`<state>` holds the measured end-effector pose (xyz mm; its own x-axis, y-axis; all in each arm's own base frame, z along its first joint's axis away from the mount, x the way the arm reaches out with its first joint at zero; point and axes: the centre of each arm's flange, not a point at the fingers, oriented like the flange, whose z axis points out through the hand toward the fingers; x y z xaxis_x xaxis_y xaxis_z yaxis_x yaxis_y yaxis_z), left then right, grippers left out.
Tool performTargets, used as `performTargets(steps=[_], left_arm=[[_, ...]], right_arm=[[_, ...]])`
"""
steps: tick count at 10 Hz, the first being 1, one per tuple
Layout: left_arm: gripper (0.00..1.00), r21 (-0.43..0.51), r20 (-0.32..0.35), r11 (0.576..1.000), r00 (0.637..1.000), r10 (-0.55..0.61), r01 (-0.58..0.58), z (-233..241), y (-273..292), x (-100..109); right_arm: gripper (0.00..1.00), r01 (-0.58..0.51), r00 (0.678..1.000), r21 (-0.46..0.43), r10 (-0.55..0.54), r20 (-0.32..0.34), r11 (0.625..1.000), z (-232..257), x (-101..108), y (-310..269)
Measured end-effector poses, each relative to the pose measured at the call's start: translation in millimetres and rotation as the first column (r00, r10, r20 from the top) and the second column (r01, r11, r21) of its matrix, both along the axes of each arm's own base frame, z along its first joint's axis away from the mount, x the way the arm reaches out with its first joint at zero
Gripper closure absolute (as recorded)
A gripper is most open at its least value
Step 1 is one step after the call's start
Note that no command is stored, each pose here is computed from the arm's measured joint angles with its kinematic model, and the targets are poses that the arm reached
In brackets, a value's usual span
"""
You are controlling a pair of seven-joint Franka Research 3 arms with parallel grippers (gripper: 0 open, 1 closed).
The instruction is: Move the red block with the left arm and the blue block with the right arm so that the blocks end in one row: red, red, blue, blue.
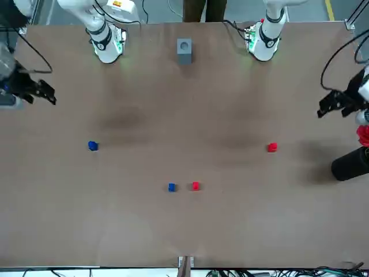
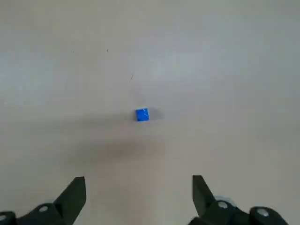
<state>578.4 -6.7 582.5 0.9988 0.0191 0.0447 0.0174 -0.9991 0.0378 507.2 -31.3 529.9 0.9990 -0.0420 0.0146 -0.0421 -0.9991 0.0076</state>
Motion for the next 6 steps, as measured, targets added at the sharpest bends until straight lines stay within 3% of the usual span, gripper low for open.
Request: performTargets(steps=[3, 6], left_arm=[[0.05, 0.001, 0.003, 1.0, 1.0, -0.003, 0.003, -61, -3, 3], [0.02, 0.041, 0.018, 0.997, 0.998, -0.059, 0.058, -145, -24, -8]], right_arm=[[0.0, -0.008, 0.999, -0.001, 0.008, 0.051, 1.0, -86, -4, 5], [0.02, -0.01, 0.998, -0.018, 0.011, 0.061, 1.0, -165, 5, 7]])
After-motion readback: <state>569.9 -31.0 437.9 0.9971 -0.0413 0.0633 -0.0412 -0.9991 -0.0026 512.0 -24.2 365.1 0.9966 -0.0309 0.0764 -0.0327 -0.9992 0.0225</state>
